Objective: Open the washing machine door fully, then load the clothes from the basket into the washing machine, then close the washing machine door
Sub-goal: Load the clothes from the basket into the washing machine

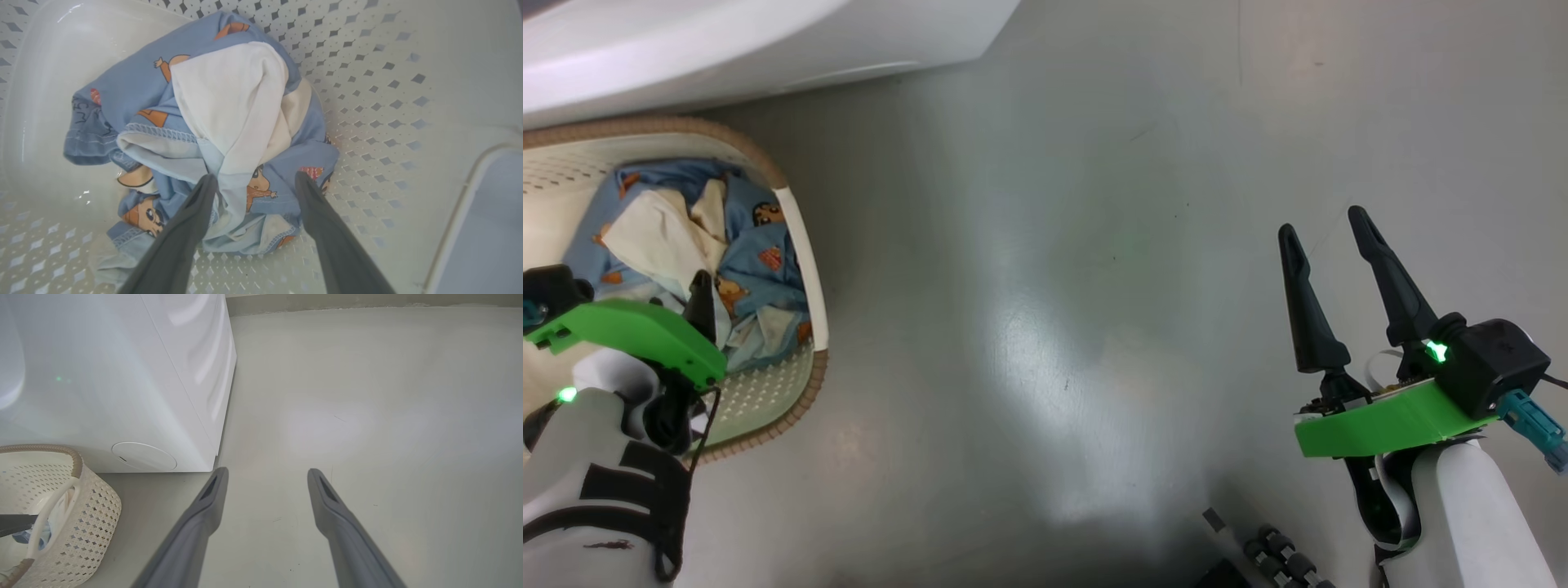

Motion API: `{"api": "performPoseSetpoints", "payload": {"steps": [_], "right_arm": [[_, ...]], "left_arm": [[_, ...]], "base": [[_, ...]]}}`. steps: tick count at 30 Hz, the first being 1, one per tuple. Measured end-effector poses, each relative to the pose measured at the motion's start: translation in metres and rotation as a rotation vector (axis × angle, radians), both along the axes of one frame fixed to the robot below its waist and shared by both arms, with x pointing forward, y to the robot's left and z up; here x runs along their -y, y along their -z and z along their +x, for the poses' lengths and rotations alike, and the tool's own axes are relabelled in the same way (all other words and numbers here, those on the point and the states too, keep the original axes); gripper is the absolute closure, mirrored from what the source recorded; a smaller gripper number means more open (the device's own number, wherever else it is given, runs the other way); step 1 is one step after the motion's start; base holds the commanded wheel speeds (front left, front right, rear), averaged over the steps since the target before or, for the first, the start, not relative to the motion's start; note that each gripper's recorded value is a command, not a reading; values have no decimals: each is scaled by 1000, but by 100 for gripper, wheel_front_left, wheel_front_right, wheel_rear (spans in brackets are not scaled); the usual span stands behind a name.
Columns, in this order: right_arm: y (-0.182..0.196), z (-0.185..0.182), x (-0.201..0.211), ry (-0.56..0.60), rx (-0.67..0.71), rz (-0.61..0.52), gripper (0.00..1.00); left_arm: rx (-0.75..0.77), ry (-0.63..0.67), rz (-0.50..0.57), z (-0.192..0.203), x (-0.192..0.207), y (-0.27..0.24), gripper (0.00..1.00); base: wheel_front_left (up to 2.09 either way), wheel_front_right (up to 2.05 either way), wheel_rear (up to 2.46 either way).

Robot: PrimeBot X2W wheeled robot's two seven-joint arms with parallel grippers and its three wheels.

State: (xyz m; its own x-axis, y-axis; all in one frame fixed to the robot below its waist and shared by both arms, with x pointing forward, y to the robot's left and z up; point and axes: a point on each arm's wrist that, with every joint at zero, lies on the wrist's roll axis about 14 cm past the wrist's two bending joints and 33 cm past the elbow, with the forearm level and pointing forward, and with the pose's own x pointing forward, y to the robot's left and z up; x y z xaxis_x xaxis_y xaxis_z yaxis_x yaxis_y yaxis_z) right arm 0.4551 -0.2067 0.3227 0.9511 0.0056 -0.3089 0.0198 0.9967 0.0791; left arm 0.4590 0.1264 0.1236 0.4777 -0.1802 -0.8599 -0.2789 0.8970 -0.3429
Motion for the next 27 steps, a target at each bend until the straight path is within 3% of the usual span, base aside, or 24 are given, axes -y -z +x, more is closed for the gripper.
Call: {"api": "performPoseSetpoints", "payload": {"steps": [27], "right_arm": [[24,-5,5,-11,-58,-24,0]], "left_arm": [[18,-4,-13,12,5,25,0]], "base": [[0,0,0]]}}
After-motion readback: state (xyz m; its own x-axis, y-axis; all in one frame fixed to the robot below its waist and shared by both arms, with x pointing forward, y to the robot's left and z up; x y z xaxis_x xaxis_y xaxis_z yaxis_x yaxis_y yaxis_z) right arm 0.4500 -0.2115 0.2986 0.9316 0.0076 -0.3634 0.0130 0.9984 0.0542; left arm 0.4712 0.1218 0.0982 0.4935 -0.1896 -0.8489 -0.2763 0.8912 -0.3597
